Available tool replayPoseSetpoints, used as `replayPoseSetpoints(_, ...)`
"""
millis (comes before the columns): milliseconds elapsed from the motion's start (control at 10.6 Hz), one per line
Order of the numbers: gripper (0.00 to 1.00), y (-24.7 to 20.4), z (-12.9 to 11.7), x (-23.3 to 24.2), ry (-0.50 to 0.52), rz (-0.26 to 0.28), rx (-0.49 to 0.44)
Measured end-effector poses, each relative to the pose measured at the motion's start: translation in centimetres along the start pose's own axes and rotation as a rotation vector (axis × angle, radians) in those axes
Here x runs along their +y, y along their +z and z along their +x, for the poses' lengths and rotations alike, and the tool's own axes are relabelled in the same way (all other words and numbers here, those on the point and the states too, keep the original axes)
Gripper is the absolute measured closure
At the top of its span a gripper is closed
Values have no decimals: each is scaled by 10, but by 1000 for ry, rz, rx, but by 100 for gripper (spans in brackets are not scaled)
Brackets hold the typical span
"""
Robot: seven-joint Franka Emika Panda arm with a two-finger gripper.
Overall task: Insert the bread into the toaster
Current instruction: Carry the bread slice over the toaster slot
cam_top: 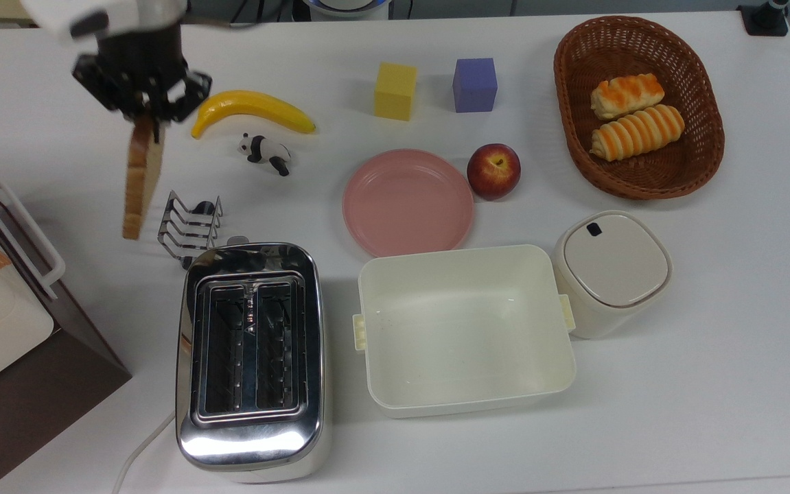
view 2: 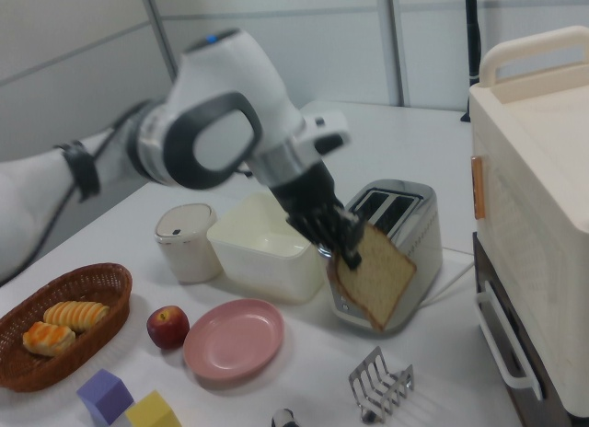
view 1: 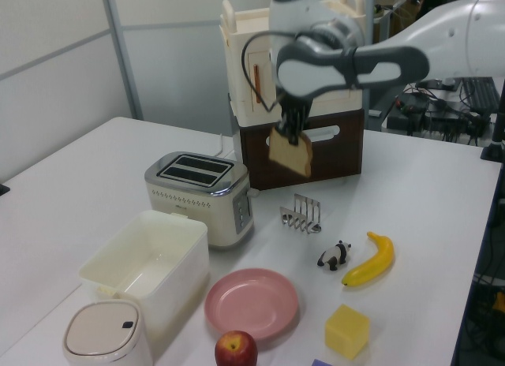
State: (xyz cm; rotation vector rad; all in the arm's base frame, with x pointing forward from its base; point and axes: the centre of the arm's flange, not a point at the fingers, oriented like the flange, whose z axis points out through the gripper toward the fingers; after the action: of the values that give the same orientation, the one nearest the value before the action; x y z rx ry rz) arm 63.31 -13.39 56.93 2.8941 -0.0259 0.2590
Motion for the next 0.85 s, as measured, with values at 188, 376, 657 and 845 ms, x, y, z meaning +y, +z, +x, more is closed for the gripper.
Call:
replayPoseSetpoints(188,88,-54,-2,-5,-5,-13,90)
replayPoseSetpoints(376,88,-83,8,-33,-43,-1,207)
replayPoseSetpoints(657,88,-93,23,-68,-67,26,319)
replayPoseSetpoints(845,88,-93,35,-81,-66,41,402)
